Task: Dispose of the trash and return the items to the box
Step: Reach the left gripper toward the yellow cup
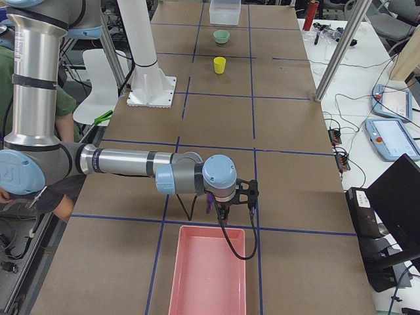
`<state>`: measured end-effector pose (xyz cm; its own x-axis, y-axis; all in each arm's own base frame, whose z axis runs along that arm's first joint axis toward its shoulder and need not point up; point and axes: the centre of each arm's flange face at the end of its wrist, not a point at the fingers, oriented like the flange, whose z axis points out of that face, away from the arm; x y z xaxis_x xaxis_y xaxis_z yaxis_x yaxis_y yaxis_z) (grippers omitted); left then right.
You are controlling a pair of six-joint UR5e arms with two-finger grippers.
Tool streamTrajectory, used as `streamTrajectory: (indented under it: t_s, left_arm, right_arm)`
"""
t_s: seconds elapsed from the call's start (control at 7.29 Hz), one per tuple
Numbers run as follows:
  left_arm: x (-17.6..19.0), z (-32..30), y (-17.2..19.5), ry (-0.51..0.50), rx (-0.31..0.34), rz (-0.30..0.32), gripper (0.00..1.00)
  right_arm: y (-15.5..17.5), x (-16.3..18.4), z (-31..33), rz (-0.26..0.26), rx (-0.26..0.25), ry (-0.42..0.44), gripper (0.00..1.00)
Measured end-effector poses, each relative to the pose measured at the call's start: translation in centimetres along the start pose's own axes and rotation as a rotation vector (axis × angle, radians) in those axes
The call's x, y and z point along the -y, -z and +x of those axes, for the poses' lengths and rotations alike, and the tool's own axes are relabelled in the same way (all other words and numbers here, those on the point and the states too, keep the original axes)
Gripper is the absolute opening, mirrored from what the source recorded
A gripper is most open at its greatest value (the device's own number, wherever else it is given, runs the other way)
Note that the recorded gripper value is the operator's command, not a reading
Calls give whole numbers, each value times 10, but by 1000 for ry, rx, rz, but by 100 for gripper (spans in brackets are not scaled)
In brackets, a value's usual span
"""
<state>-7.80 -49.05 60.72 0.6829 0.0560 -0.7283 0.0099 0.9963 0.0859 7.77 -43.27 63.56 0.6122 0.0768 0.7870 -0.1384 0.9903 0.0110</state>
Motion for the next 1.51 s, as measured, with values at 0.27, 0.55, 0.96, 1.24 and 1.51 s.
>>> streamTrajectory:
  t_s: [0.27, 0.55, 0.96, 1.24, 1.51]
  left_arm:
    - [1, 7, 7, -11, 1, 13, 100]
    - [7, 51, 47, -45, 2, 96, 100]
    - [1, 191, 95, 5, -71, 202, 100]
    - [-14, 303, 59, 85, -169, 191, 100]
    - [-38, 411, -4, 183, -220, 173, 100]
  right_arm:
    - [2, 1, -2, 7, -11, 8, 100]
    - [4, 2, -4, 11, -14, 13, 100]
    - [10, 7, -17, 22, -6, 33, 100]
    - [17, 15, -27, 40, -8, 50, 100]
    - [16, 14, -27, 42, -9, 45, 100]
